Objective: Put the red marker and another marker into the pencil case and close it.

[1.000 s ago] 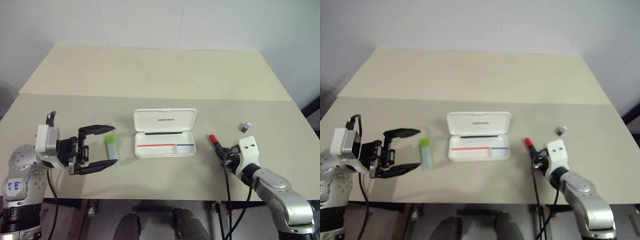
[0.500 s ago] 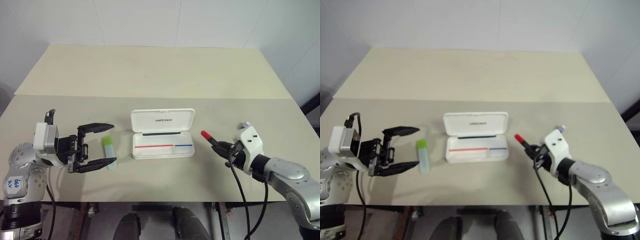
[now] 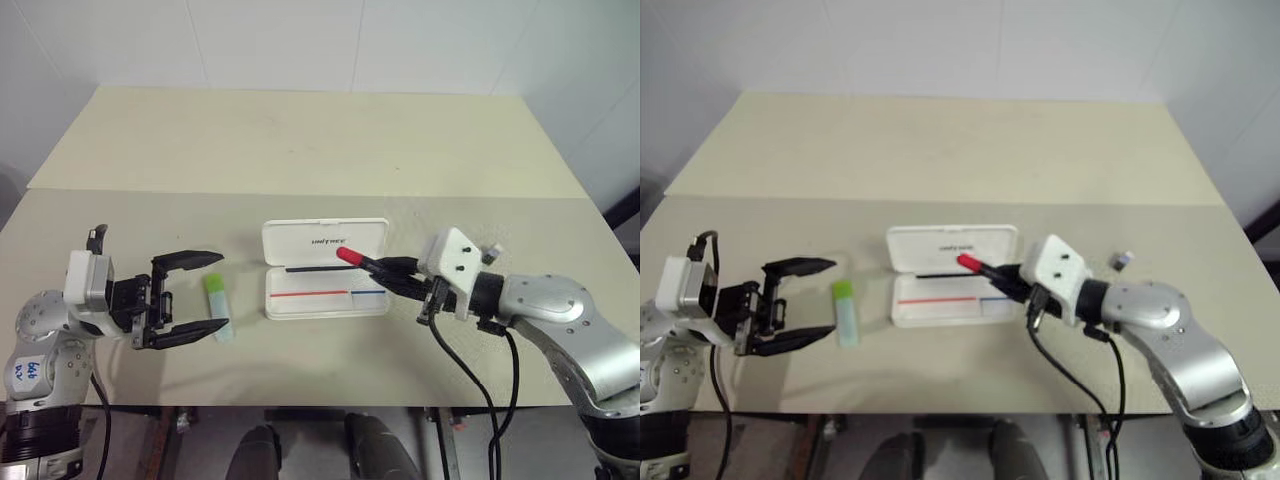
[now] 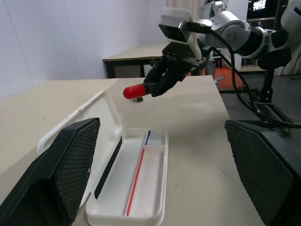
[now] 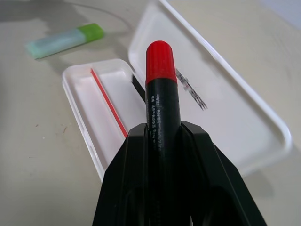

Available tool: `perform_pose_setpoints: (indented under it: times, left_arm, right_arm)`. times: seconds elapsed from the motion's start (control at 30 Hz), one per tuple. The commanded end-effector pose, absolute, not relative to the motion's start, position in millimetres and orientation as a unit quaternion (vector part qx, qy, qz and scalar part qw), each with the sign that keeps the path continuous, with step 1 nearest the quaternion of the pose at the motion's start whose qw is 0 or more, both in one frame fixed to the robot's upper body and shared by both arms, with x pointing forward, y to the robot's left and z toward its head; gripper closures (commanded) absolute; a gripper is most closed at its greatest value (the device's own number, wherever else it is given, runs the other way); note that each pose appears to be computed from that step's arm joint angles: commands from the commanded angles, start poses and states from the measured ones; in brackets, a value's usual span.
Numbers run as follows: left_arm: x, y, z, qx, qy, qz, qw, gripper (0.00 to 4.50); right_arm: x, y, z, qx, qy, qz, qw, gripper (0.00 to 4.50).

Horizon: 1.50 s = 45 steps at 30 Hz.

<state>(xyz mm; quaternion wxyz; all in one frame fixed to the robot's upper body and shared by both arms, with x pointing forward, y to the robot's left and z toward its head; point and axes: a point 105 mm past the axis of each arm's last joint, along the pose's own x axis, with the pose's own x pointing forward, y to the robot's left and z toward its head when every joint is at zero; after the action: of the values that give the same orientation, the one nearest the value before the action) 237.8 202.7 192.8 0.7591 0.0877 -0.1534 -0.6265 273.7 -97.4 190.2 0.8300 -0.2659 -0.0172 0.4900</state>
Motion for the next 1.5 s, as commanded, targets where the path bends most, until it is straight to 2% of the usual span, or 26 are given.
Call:
perform_pose_setpoints:
  times: [0.03, 0.2, 0.47, 0.77, 1.07, 1.43, 1.5]
  left_arm:
    - [236, 212, 195, 0.104, -0.153, -0.619, 0.763, 0.0]
    - [238, 214, 193, 0.109, -0.151, -0.616, 0.765, 0.0]
    - [236, 209, 193, 0.106, -0.158, -0.613, 0.767, 0.0]
    - [233, 210, 194, 0.102, -0.157, -0.609, 0.77, 0.0]
    - [230, 210, 194, 0.099, -0.158, -0.606, 0.773, 0.0]
    - [231, 210, 194, 0.103, -0.159, -0.602, 0.776, 0.0]
    - [231, 210, 194, 0.104, -0.159, -0.601, 0.777, 0.0]
  right_arm:
    - [273, -77, 187, -0.327, -0.054, 0.527, 0.783, 3.9]
    - [281, -55, 174, -0.385, -0.08, 0.545, 0.74, 3.9]
    - [291, -31, 161, -0.428, -0.118, 0.559, 0.7, 3.9]
    - [316, -19, 161, -0.463, -0.136, 0.541, 0.689, 3.9]
    - [327, -13, 159, -0.478, -0.144, 0.536, 0.681, 3.9]
    - [314, -12, 159, -0.464, -0.131, 0.56, 0.674, 0.06]
    - [306, -13, 162, -0.447, -0.125, 0.573, 0.676, 0.02]
